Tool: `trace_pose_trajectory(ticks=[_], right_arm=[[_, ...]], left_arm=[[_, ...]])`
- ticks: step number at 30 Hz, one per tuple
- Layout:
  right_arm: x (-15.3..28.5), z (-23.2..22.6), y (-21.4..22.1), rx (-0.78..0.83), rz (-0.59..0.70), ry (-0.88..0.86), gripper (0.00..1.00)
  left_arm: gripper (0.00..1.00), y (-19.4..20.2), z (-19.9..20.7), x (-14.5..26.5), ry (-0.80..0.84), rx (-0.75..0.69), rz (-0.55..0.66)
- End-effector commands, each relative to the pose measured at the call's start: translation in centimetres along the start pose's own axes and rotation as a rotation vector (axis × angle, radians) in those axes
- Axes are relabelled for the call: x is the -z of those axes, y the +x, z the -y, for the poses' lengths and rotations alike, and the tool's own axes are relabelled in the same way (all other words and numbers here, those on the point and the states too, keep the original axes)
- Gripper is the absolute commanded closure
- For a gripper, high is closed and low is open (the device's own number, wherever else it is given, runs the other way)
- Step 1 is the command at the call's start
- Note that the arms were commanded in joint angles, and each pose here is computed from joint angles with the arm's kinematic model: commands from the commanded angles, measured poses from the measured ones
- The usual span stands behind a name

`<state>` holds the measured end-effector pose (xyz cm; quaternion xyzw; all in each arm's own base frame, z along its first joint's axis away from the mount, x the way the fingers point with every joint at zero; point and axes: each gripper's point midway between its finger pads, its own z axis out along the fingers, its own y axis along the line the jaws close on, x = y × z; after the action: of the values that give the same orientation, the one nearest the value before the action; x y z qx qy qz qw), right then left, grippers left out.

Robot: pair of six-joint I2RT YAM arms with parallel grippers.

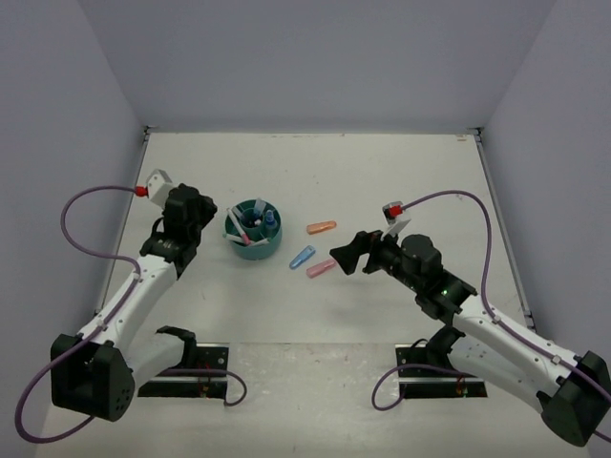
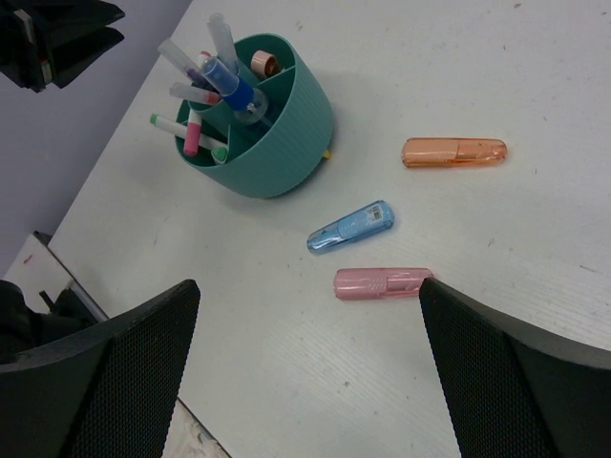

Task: Sort the stationery into containers
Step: Pick up the pen from the storage box.

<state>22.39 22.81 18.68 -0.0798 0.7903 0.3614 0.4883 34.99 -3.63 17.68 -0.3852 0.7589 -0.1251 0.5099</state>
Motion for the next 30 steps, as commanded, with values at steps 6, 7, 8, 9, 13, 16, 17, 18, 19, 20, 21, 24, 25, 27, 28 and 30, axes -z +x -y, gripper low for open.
trace_pose_trajectory(ticks=[6,7,8,9,13,16,17,18,19,20,21,24,25,27,28,30], right_arm=[[0.4,-0.3,-1.1,0.025,0.027,0.001,0.02],[0.4,-0.2,-1.1,0.026,0.027,0.003,0.02],[0.3,-0.2,-1.0,0.028,0.025,0.004,0.02],[0.3,-0.2,-1.0,0.028,0.024,0.005,0.01],[0.1,-0.3,-1.0,0.025,0.021,0.001,0.02],[0.0,-0.2,-0.9,0.021,0.016,0.002,0.02],[-0.1,-0.2,-0.9,0.022,0.015,0.003,0.02],[-0.1,-0.2,-0.9,0.022,0.014,0.004,0.02],[-0.2,-0.2,-0.9,0.022,0.015,0.005,0.02],[-0.1,-0.3,-1.0,0.022,0.016,0.004,0.02],[-0.1,-0.3,-1.1,0.021,0.017,0.004,0.02],[-0.2,-0.3,-1.1,0.021,0.015,0.005,0.02],[-0.1,-0.3,-1.1,0.021,0.016,0.005,0.02],[-0.1,-0.3,-1.1,0.022,0.016,0.007,0.02],[-0.2,-0.2,-1.1,0.021,0.015,0.008,0.02],[-0.2,-0.3,-1.1,0.019,0.013,0.008,0.02]], left_arm=[[0.64,3.3,1.5,-2.8,0.06,0.029,-0.279],[0.62,3.5,1.5,-2.7,0.059,0.029,-0.29],[0.6,3.6,1.3,-2.7,0.055,0.031,-0.292],[0.59,3.4,1.4,-2.7,0.059,0.031,-0.288],[0.55,3.3,1.8,-2.5,0.073,0.023,-0.293],[0.55,3.4,1.9,-2.3,0.075,0.017,-0.303],[0.55,3.4,1.9,-2.2,0.072,0.015,-0.307],[0.55,3.5,1.8,-2.2,0.069,0.013,-0.312],[0.55,3.7,1.6,-2.1,0.067,0.012,-0.318],[0.55,3.7,1.6,-2.1,0.069,0.015,-0.318],[0.55,3.8,1.5,-2.2,0.07,0.017,-0.317],[0.56,4.6,1.4,-2.2,0.078,0.018,-0.344],[0.56,4.7,1.5,-2.2,0.081,0.019,-0.35],[0.56,4.9,1.5,-2.2,0.082,0.02,-0.359],[0.56,4.9,1.5,-2.2,0.084,0.021,-0.361],[0.56,5.1,1.5,-2.2,0.088,0.022,-0.367]])
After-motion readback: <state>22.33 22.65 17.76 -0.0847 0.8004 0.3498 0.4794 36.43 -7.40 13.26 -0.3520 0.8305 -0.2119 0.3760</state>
